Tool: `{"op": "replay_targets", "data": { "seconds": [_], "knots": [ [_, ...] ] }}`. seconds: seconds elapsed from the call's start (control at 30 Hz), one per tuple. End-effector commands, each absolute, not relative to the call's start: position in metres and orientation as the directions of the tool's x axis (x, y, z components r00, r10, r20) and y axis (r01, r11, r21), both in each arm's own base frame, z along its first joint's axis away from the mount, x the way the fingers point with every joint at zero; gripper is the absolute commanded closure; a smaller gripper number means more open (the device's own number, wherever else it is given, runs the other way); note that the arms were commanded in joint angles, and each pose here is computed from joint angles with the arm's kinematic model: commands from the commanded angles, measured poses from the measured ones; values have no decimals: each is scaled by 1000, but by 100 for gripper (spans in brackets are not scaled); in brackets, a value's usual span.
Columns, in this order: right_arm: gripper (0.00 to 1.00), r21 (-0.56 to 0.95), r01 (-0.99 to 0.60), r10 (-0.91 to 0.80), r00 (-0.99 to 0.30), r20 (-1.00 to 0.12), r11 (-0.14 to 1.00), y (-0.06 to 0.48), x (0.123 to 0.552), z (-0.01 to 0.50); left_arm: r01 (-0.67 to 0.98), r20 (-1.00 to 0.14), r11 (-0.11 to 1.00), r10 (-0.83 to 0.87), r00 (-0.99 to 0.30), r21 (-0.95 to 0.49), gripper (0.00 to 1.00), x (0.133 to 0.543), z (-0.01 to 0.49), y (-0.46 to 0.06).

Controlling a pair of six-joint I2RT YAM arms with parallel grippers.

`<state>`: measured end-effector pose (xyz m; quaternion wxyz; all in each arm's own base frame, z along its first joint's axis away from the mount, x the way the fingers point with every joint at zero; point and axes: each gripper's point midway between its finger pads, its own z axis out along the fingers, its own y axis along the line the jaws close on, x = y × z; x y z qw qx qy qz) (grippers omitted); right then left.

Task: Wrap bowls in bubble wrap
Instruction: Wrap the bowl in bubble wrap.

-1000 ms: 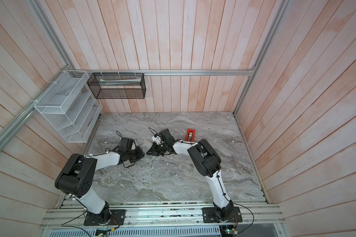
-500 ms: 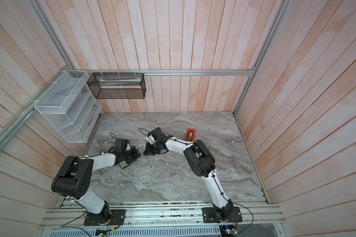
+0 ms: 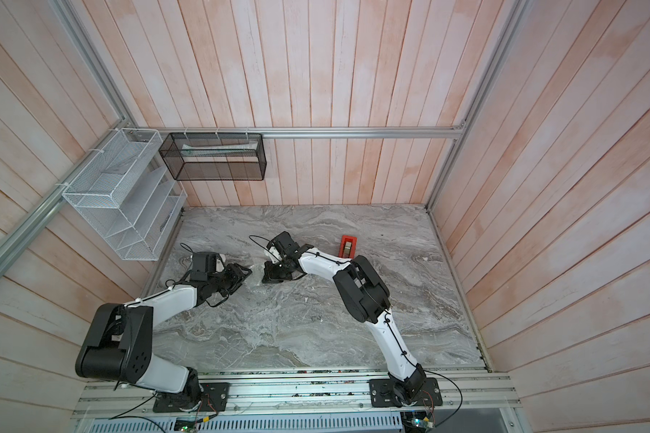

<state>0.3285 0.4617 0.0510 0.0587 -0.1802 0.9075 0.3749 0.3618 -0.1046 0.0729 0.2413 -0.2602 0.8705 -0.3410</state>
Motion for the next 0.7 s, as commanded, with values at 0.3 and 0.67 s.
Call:
{"op": "replay_targets", "data": {
  "seconds": [0.3, 0.67],
  "knots": [
    [100, 526, -334, -308, -941, -139, 782, 439, 319, -9, -178, -309, 626, -588, -748, -759, 18, 367, 96, -112],
    [100, 518, -343, -315, -938, -145, 784, 442, 319, -7, -117, -319, 643, -520, -793, -757, 12, 389, 72, -124]
  ]
}}
